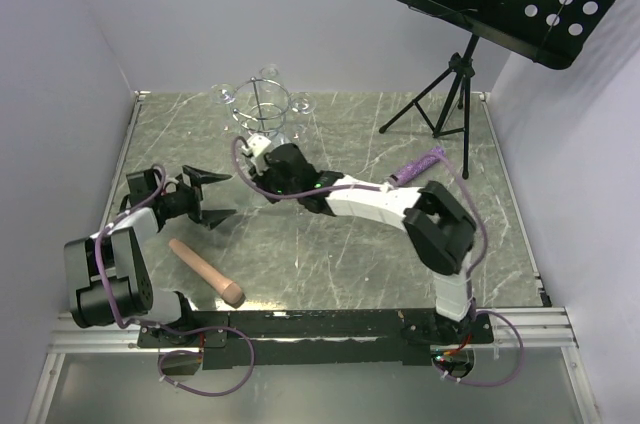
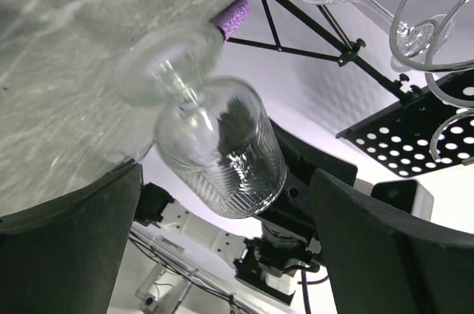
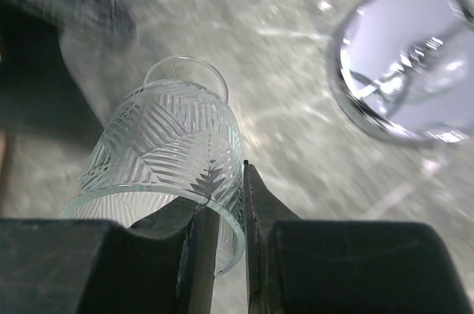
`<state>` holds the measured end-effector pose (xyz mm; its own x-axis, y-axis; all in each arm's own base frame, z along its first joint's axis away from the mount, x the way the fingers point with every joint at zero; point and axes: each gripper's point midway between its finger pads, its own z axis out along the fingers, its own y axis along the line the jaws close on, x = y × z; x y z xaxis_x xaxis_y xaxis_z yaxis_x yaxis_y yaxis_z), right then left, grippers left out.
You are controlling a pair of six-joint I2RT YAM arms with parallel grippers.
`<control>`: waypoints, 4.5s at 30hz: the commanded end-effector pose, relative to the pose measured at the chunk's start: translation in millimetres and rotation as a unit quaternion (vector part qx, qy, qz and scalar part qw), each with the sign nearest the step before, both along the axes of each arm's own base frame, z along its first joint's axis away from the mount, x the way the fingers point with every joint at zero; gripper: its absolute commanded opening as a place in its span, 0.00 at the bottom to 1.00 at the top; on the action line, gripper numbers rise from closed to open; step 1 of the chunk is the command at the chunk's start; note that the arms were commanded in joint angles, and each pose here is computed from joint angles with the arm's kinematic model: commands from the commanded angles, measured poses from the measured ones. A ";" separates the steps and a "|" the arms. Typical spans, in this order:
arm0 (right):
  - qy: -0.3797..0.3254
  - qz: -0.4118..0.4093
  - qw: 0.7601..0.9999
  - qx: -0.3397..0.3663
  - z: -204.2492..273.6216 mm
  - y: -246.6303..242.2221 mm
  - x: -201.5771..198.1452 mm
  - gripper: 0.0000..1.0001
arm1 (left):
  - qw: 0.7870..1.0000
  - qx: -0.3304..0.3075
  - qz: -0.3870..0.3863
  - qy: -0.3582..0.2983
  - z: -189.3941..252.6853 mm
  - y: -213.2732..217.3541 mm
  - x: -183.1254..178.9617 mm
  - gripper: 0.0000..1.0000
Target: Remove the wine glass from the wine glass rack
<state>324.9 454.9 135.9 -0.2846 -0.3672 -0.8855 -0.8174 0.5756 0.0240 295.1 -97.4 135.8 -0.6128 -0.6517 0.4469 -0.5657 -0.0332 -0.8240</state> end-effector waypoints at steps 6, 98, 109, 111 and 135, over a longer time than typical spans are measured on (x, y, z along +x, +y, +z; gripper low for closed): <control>-0.136 0.102 0.985 0.017 98.1 -69.3 -39.0 0.00 | 0.987 0.141 -0.020 -0.067 -9.2 28.2 20.7 1.00; 0.163 -0.241 0.919 -0.265 19.0 -362.1 138.1 0.50 | 0.883 0.447 -0.048 -0.138 -27.5 110.1 58.7 1.00; 0.088 -0.186 0.972 -0.115 117.6 -319.4 123.9 0.77 | 0.814 0.469 -0.097 -0.329 13.2 87.0 64.7 1.00; 0.061 -0.169 0.980 -0.082 133.1 -310.6 117.5 0.82 | 0.783 0.490 -0.107 -0.369 22.1 87.6 64.7 1.00; -0.102 -0.166 0.979 0.061 190.6 -285.3 61.8 1.00 | 0.479 0.432 -0.229 -0.729 119.2 65.1 160.2 0.75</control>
<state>394.7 172.1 314.3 -0.1918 -0.1863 -0.9636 -0.5913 0.8056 -0.0380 459.9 -17.6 251.2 -0.0956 0.1544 -0.9834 0.7777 0.6282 0.0230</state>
